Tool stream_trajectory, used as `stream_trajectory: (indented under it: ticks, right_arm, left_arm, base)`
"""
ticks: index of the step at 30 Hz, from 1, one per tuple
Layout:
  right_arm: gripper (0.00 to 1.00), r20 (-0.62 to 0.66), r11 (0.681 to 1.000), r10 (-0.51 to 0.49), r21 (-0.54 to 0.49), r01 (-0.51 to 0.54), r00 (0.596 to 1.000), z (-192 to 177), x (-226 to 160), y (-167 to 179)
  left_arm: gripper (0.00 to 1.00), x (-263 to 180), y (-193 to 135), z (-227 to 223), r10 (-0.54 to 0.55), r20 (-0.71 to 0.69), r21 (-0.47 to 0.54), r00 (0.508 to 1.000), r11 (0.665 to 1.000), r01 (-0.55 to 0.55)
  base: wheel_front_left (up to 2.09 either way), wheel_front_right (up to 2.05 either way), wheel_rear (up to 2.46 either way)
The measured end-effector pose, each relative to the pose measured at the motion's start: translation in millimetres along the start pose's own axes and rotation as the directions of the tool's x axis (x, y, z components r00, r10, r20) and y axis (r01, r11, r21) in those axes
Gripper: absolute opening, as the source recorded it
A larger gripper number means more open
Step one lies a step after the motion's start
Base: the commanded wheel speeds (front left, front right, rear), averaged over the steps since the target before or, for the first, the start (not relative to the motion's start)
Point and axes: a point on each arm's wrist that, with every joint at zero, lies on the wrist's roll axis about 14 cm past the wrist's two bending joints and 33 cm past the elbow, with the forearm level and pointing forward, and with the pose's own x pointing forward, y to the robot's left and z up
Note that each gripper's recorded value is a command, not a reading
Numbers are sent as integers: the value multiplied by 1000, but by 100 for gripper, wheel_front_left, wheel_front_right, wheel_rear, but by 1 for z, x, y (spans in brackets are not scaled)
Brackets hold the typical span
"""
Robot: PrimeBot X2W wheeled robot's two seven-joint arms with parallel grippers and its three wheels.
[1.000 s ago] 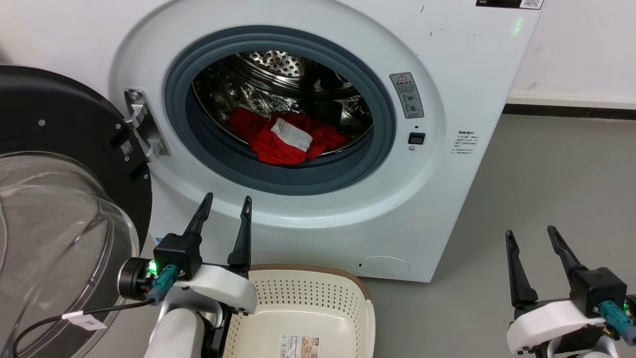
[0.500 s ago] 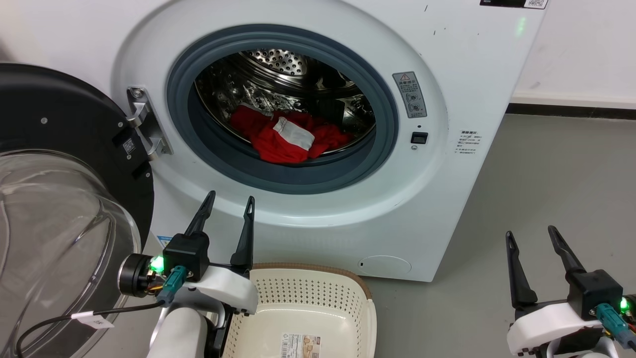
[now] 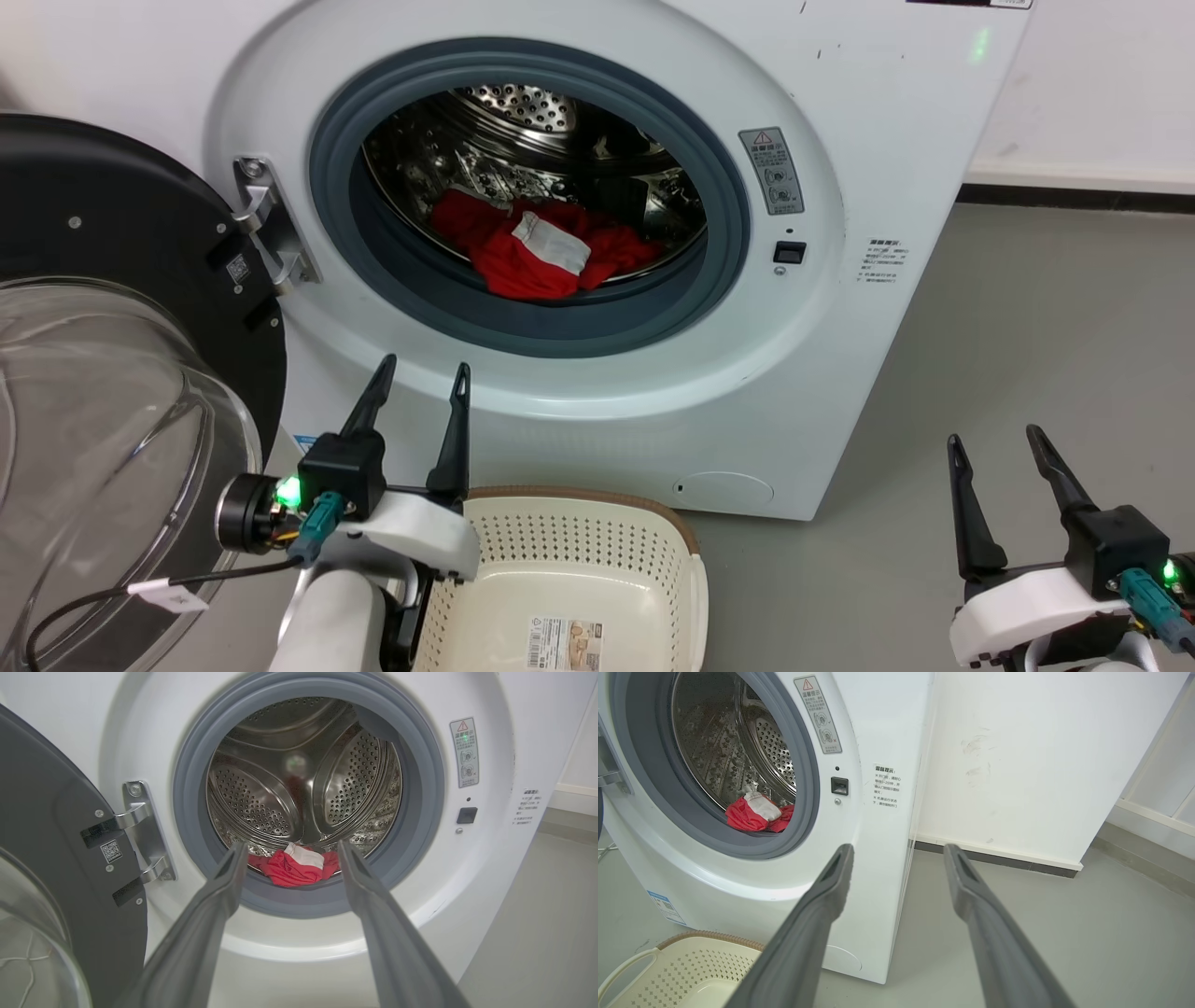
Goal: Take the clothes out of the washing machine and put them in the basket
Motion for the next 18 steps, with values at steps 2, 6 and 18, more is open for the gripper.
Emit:
stream_trajectory:
  ticks: [2,6,18]
  right_arm:
    - [100,-5,1000,2,1,-2,1000,-2,1,1]
    - [100,-7,1000,10,2,-10,1000,-3,7,3]
    - [100,-43,1000,20,17,-19,999,-28,36,3]
  left_arm:
    - [100,6,0,0,5,2,2,1000,1000,-5]
    - [100,23,-1,1,3,9,6,1000,1000,-3]
    - [100,118,2,-15,-16,-1,38,1000,999,16]
  base:
    - [0,0,0]
    - [0,0,0]
    - [0,0,0]
